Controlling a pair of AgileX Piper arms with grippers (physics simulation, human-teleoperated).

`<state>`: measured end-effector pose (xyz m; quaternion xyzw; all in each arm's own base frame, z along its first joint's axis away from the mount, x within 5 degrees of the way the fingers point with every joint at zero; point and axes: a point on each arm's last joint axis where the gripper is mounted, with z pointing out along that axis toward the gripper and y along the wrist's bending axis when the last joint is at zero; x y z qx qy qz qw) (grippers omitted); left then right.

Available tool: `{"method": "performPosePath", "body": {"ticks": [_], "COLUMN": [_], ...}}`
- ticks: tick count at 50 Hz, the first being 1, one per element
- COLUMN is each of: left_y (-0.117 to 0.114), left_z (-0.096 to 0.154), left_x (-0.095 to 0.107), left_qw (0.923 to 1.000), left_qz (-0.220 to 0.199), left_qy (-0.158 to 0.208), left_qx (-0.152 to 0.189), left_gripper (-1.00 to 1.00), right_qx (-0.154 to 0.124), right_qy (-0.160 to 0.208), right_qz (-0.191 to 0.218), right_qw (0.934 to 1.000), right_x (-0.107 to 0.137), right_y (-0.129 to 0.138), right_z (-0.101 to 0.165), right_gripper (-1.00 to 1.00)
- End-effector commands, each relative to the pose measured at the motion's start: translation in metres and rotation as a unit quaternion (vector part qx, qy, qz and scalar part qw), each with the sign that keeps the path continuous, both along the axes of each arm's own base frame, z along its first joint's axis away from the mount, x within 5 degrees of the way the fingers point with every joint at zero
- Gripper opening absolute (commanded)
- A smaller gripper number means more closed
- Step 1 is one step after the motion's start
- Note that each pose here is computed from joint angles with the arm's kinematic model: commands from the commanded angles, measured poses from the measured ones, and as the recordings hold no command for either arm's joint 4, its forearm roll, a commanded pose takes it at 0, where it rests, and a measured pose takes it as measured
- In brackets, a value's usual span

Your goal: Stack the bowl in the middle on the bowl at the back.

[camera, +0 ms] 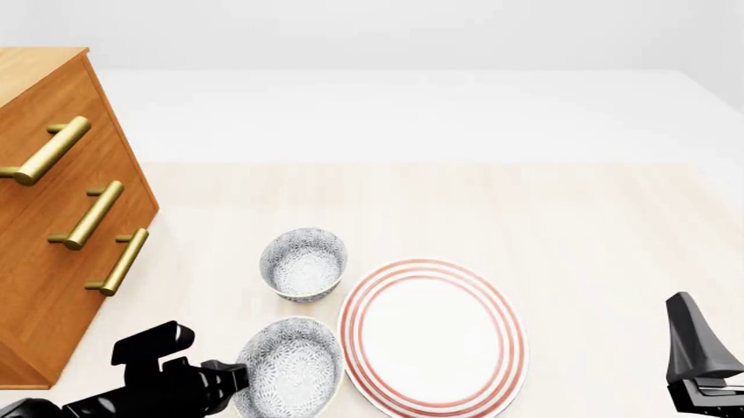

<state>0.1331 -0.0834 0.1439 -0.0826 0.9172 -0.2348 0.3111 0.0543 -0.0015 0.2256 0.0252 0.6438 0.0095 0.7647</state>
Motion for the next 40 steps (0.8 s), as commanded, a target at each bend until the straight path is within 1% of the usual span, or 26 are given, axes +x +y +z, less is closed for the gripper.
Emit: {"method": "performPosePath", "body": {"ticks": [1,11,18,19,20,23,25,26,27,28,30,33,37,40], "left_y": [0.000,0.003,0.005,0.005,0.006,0.008,0.011,0.011,0.011,0.011,0.010,0.013,0.014,0.015], "left_z": [-0.002,0.023,0.051,0.051,0.060,0.074,0.088,0.092,0.092,0.100,0.105,0.115,0.128,0.136], "left_x": [0.001,-0.008,-0.020,-0.020,-0.023,-0.028,-0.031,-0.030,-0.030,-0.031,-0.032,-0.033,-0.029,-0.029], "left_qw": [0.9999,0.9998,0.9992,0.9992,0.9989,0.9983,0.9977,0.9975,0.9975,0.9969,0.9963,0.9961,0.9942,0.9931], "left_qz": [-0.008,-0.011,-0.028,-0.028,-0.033,-0.039,-0.037,-0.045,-0.045,-0.052,-0.058,-0.058,-0.073,-0.081], "left_qy": [-0.003,-0.013,-0.027,-0.027,-0.030,-0.038,-0.052,-0.054,-0.054,-0.058,-0.063,-0.066,-0.073,-0.075], "left_qx": [0.008,-0.005,-0.014,-0.014,-0.015,-0.018,-0.024,-0.013,-0.013,-0.009,-0.008,-0.005,0.030,0.041], "left_gripper": [-1.00,-1.00,-1.00,-1.00,-1.00,-1.00,-1.00,-1.00,-1.00,-1.00,-1.00,-1.00,-1.00,-1.00], "right_qx": [0.001,0.000,-0.001,-0.001,-0.001,-0.003,-0.003,-0.003,-0.003,-0.004,-0.003,-0.004,-0.005,-0.004], "right_qy": [0.000,0.000,0.001,0.001,0.001,0.002,0.002,0.002,0.002,0.002,0.002,0.002,0.002,0.002], "right_qz": [0.000,0.001,0.001,0.001,0.001,0.001,0.002,0.002,0.001,0.001,0.001,0.001,0.001,0.001], "right_qw": [1.0000,1.0000,1.0000,1.0000,1.0000,1.0000,1.0000,1.0000,1.0000,1.0000,1.0000,1.0000,1.0000,1.0000], "right_x": [0.000,0.000,0.000,0.000,0.000,0.000,0.000,0.000,0.000,0.000,0.000,0.000,0.000,0.000], "right_y": [0.000,0.000,0.000,0.000,0.000,0.000,0.000,0.000,0.000,0.000,0.000,0.000,0.000,0.000], "right_z": [0.000,0.000,0.000,0.000,0.000,-0.001,-0.001,0.000,0.000,0.000,0.000,0.000,0.000,0.000], "right_gripper": [1.00,1.00,1.00,1.00,1.00,1.00,1.00,1.00,1.00,1.00,1.00,1.00,1.00,1.00]}}
